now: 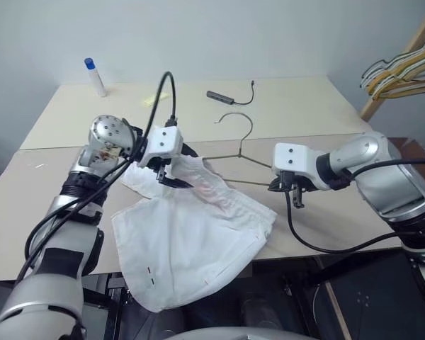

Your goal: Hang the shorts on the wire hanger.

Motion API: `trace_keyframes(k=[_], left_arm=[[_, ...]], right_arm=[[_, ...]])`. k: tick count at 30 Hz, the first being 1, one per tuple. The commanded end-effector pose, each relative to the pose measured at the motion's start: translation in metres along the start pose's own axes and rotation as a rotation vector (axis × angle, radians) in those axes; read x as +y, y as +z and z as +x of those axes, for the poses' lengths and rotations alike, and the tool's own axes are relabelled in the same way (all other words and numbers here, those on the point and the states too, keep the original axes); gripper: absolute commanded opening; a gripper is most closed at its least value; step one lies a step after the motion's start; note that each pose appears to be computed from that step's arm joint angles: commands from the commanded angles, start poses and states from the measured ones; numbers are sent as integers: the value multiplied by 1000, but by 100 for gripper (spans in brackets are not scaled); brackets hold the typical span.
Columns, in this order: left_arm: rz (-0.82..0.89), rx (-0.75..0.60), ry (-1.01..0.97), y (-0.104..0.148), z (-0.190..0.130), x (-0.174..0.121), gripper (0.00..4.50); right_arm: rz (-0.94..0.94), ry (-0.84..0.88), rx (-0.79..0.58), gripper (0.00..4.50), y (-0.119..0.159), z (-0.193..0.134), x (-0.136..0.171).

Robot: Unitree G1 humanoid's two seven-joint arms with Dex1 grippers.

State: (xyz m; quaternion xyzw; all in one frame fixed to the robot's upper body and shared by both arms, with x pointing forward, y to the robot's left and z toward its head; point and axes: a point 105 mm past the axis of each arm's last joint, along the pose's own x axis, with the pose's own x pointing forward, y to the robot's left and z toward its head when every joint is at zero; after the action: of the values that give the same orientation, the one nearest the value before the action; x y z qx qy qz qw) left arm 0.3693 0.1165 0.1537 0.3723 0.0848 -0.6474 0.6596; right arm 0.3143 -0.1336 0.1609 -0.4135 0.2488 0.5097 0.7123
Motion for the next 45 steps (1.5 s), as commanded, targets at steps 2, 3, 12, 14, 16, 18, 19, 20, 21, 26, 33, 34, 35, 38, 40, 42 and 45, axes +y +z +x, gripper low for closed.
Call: trace_keyframes(k=[2,3,12,14,16,18,19,20,21,26,33,34,35,38,40,42,45], left_arm=[[4,-24,12,6,-3,6,265],[4,-22,9,5,-3,5,232],[-28,-46,-5,5,-4,1,6],[-56,-56,16,5,-5,2,6],[-85,-64,20,5,-6,2,6],[-107,-76,33,4,-10,3,0],[-124,-86,45,5,-13,4,0],[-138,-96,55,5,-15,5,0],[-158,-102,67,5,-18,6,0],[-219,-118,117,1,-29,5,0],[-306,-159,165,-3,-34,-3,0],[-311,-162,166,-2,-34,-4,0],[-313,-162,166,-2,-33,-4,0],[-316,-156,165,-2,-31,-6,0],[-318,-155,166,-2,-30,-6,0],[-319,-155,165,-1,-30,-5,0],[-321,-154,163,-1,-29,-5,0]], right_arm=[[-19,-24,-44,0,14,-14,-4],[-15,-22,-47,0,15,-14,-4],[-46,-3,-63,0,17,-16,-2],[-83,-10,-64,0,15,-15,-1],[-95,-28,-65,0,14,-15,-2],[-96,-53,-63,59,9,-16,-4],[-80,-72,-58,77,4,-20,-6],[-63,-93,-54,108,-1,-23,-8],[-30,-122,-47,140,-8,-28,-12],[166,-263,3,306,-55,-57,-19],[512,-263,-146,442,-82,-55,19],[560,-233,-204,442,-76,-49,27],[610,-197,-270,442,-68,-42,36],[711,-75,-385,442,-43,-21,60],[747,-30,-389,442,-35,-6,71],[782,-11,-378,442,-31,8,78],[847,40,-416,442,-19,21,80]])
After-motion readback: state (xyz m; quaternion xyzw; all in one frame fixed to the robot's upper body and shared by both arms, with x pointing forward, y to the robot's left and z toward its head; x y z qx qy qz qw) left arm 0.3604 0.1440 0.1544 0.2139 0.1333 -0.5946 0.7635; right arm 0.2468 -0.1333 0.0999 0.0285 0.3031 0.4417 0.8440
